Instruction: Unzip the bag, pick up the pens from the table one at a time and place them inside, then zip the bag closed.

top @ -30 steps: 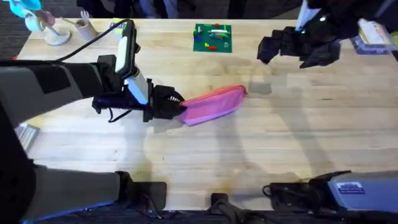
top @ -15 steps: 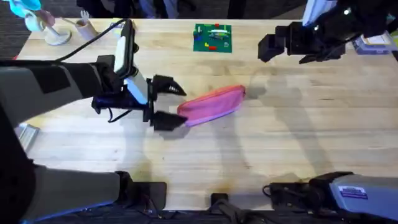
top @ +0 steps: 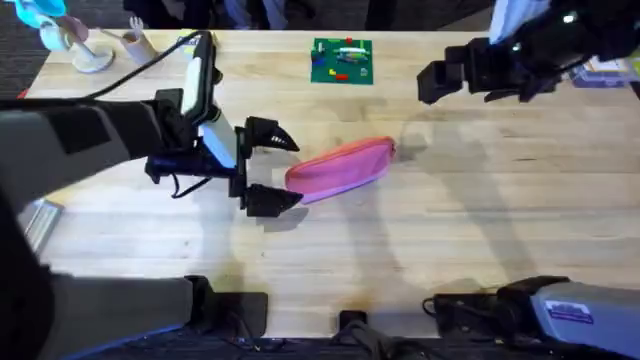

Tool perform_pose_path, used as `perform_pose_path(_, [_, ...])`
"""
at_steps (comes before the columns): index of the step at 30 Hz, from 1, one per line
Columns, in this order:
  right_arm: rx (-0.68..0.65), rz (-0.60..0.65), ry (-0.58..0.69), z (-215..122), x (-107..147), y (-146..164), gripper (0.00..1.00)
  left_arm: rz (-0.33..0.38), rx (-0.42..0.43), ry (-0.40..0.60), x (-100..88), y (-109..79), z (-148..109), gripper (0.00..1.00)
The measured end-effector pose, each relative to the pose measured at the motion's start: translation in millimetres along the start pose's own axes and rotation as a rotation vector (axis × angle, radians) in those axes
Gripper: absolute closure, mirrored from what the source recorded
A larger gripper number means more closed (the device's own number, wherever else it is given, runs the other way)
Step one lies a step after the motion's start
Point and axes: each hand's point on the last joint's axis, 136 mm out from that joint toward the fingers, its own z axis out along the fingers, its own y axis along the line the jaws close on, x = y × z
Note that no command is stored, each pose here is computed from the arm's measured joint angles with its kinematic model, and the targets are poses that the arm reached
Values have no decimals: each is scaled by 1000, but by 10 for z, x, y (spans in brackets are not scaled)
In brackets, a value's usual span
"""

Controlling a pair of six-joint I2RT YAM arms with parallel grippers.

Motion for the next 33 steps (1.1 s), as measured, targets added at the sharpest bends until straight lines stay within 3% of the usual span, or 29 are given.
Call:
perform_pose_path(7, [-10, -67, -76, -422, 88, -48, 5, 108, -81, 53, -397, 23, -223, 6])
perform_pose_path(11, [-10, -101, -87, -609, 211, -83, 4, 104, -165, 93, -624, 73, -374, 6])
perform_pose_path(17, [-16, -119, -126, -850, 338, -119, 4, 14, -353, 158, -944, 136, -670, 7])
perform_pose_path(23, [-22, -121, -193, -1065, 388, -145, 4, -121, -526, 150, -1249, 110, -954, 7])
perform_pose_path(28, [-26, -119, -241, -1202, 418, -160, 4, -248, -575, 155, -1319, -57, -1066, 7])
perform_pose_path(33, [-31, -115, -291, -1347, 458, -178, 4, -321, -584, 162, -1318, -195, -1099, 7])
